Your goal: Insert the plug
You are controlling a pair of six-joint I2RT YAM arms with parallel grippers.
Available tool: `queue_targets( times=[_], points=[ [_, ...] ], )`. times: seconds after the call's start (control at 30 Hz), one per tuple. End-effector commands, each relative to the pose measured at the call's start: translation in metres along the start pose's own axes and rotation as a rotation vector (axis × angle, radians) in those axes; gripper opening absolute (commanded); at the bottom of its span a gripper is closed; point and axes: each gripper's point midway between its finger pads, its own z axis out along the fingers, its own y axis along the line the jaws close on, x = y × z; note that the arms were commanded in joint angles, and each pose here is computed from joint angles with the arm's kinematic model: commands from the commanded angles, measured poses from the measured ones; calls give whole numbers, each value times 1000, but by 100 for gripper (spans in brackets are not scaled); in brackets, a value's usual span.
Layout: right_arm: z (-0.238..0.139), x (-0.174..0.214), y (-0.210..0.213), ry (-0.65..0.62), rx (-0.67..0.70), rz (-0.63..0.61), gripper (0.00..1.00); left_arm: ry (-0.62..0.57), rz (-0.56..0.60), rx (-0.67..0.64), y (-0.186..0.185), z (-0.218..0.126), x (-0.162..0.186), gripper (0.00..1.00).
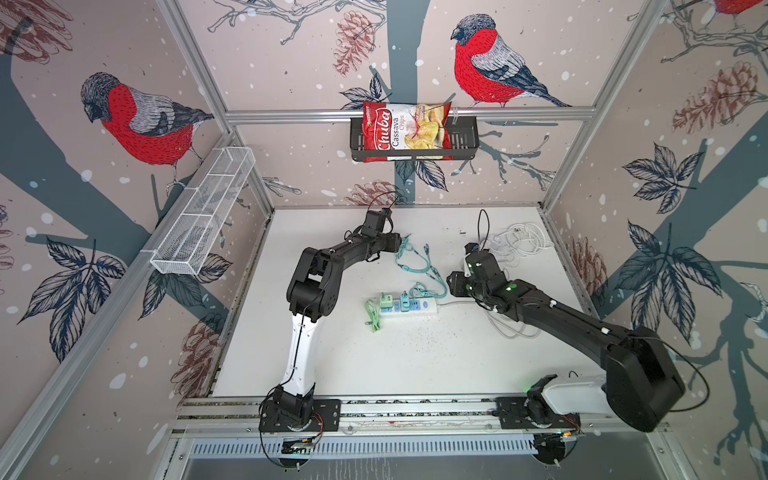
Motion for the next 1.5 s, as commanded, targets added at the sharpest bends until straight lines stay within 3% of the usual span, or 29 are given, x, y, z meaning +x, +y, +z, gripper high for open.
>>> queue_targets(
  times=[0.0, 0.87, 1.47],
  points=[
    [-2, 1, -2, 3, 0, -13, 50, 20, 61, -12, 2, 3, 3, 57],
    [-4, 4, -4, 15, -8, -22, 50, 71, 191, -48, 4, 13, 13, 55],
    [-6, 3, -1, 31, -28, -51, 50, 125, 220, 0, -40, -1, 37, 53]
  ],
)
